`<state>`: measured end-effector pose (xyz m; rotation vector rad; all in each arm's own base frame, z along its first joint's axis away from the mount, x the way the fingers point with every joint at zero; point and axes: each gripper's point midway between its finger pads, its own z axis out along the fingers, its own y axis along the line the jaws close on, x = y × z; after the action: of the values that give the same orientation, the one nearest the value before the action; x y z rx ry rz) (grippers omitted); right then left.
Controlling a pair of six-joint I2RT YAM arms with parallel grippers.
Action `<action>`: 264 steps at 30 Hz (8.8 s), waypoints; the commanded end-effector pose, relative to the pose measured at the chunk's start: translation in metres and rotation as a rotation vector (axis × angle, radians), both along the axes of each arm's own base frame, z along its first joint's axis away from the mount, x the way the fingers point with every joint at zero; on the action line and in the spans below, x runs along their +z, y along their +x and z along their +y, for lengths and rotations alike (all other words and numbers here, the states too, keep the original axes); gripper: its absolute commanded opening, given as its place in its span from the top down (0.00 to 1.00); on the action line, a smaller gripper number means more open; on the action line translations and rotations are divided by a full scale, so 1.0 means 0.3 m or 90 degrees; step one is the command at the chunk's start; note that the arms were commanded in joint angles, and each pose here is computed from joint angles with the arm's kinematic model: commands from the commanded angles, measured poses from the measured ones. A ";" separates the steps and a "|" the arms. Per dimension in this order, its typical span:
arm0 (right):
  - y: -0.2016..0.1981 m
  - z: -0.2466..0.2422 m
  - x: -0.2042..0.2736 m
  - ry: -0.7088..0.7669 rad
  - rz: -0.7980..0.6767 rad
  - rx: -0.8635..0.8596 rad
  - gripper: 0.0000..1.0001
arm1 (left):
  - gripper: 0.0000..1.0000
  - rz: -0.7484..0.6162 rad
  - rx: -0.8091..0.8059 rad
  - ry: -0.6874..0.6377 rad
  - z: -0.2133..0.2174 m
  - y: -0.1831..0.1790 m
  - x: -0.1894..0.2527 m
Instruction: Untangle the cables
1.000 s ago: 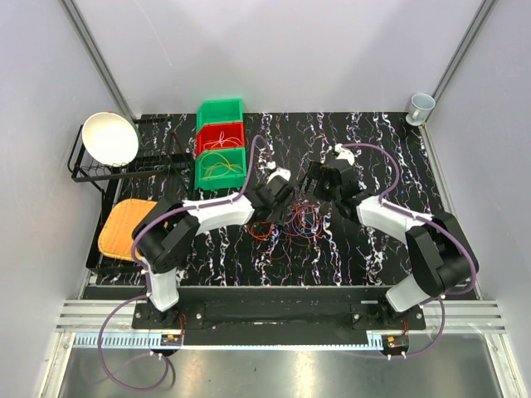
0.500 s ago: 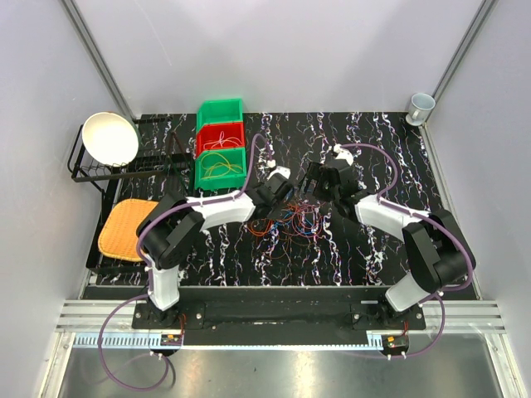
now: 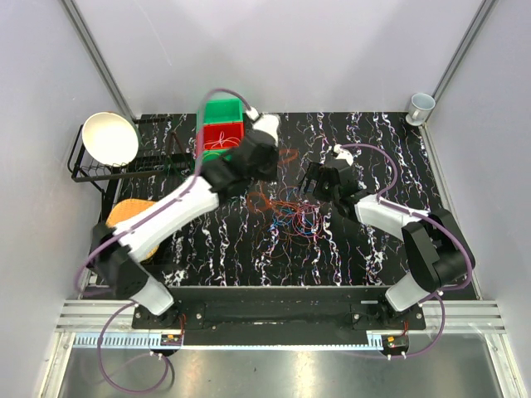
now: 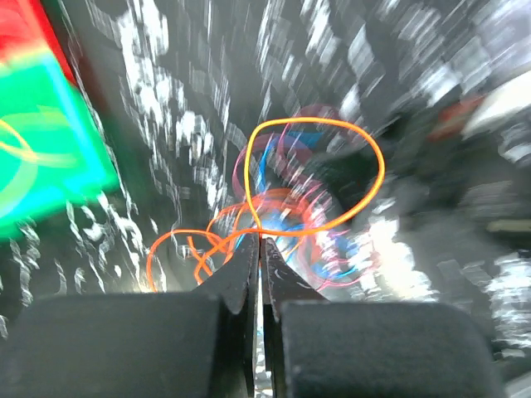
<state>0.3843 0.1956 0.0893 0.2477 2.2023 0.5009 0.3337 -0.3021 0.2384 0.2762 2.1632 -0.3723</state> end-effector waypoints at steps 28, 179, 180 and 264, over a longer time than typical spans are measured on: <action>0.028 0.021 0.057 0.042 -0.019 0.006 0.00 | 1.00 -0.044 0.178 -0.022 0.407 -0.160 0.070; -0.036 0.084 0.219 0.152 -0.140 0.112 0.00 | 1.00 -0.135 0.228 -0.152 0.458 0.603 0.359; -0.036 0.088 0.213 0.152 -0.136 0.113 0.00 | 1.00 -0.135 0.229 -0.150 0.457 0.638 0.335; -0.016 0.173 0.122 0.187 -0.057 0.164 0.00 | 0.14 -0.015 0.214 -0.159 0.483 0.358 0.051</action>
<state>0.3700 0.2441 0.1108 0.1066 2.1167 0.9485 0.4916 -0.1353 0.2737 -0.3284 1.9313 -0.4235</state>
